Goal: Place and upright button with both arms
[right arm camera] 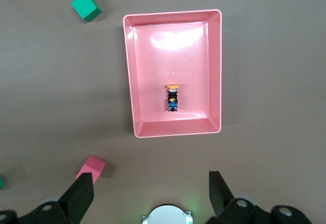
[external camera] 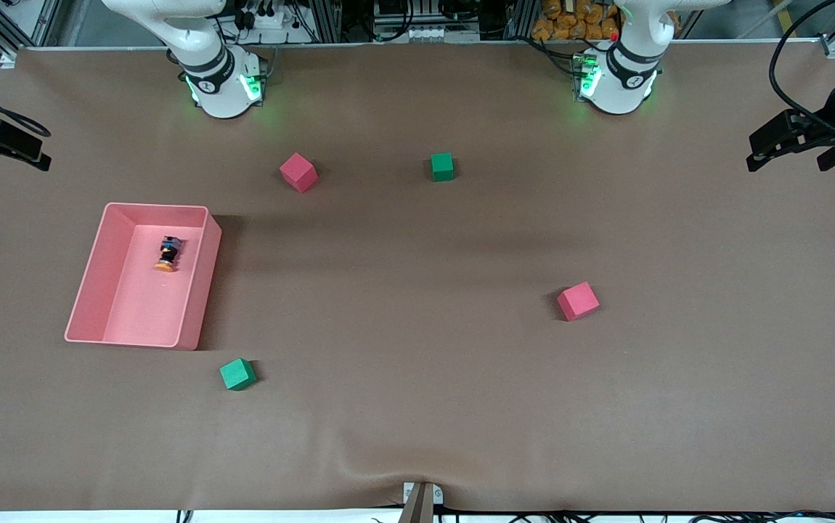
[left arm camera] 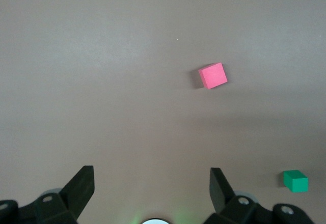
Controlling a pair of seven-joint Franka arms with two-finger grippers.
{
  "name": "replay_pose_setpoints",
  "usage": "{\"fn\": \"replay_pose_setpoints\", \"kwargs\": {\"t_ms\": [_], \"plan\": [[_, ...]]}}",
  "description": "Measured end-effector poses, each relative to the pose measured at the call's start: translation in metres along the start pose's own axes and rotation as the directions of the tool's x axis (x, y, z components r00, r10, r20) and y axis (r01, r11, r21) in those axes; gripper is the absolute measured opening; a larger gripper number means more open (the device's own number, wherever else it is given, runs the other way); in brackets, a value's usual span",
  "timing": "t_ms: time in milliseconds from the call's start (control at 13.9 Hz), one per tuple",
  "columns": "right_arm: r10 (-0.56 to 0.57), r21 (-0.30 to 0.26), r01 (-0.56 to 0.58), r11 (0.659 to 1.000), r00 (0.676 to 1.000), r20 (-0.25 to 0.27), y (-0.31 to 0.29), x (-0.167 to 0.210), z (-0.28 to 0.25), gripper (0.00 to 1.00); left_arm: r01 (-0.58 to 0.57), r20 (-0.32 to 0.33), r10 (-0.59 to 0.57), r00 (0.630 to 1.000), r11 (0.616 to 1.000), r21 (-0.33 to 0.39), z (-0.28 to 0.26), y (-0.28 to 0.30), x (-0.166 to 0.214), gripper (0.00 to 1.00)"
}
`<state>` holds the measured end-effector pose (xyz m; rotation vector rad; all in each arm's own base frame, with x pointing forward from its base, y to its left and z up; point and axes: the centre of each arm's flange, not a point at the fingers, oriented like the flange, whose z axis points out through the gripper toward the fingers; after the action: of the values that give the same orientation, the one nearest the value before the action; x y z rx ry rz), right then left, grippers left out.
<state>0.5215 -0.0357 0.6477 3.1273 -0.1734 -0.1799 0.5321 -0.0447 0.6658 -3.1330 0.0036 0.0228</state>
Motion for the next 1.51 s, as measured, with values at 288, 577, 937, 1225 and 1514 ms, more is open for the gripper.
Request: {"fn": "replay_pose_setpoints", "kwargs": {"t_ms": [288,577,937,1225,1514], "plan": [[0.001,-0.001,-0.001,1.000,1.000,0.011,0.000,0.000,0.003,1.00,0.000,-0.001,0.000,1.000,1.000,0.000,-0.001,0.000,0.000,1.00],[0.003,-0.003,-0.002,1.000,0.999,0.046,0.001,0.002,0.018,1.00,0.000,-0.005,0.000,1.000,1.000,0.000,-0.003,0.000,0.000,1.00],[0.015,-0.006,-0.014,1.000,0.992,0.128,0.007,0.012,0.083,1.00,-0.007,-0.014,0.007,1.000,1.000,-0.001,-0.007,0.003,-0.001,1.00],[0.040,-0.005,-0.040,0.999,0.988,0.146,0.021,0.022,0.176,1.00,-0.008,0.003,0.008,1.000,1.000,0.000,-0.005,0.003,-0.003,1.00],[0.046,-0.003,-0.046,0.999,0.994,0.097,0.025,0.017,0.274,1.00,-0.009,0.009,0.009,1.000,1.000,0.001,-0.004,0.003,-0.003,1.00]]}}
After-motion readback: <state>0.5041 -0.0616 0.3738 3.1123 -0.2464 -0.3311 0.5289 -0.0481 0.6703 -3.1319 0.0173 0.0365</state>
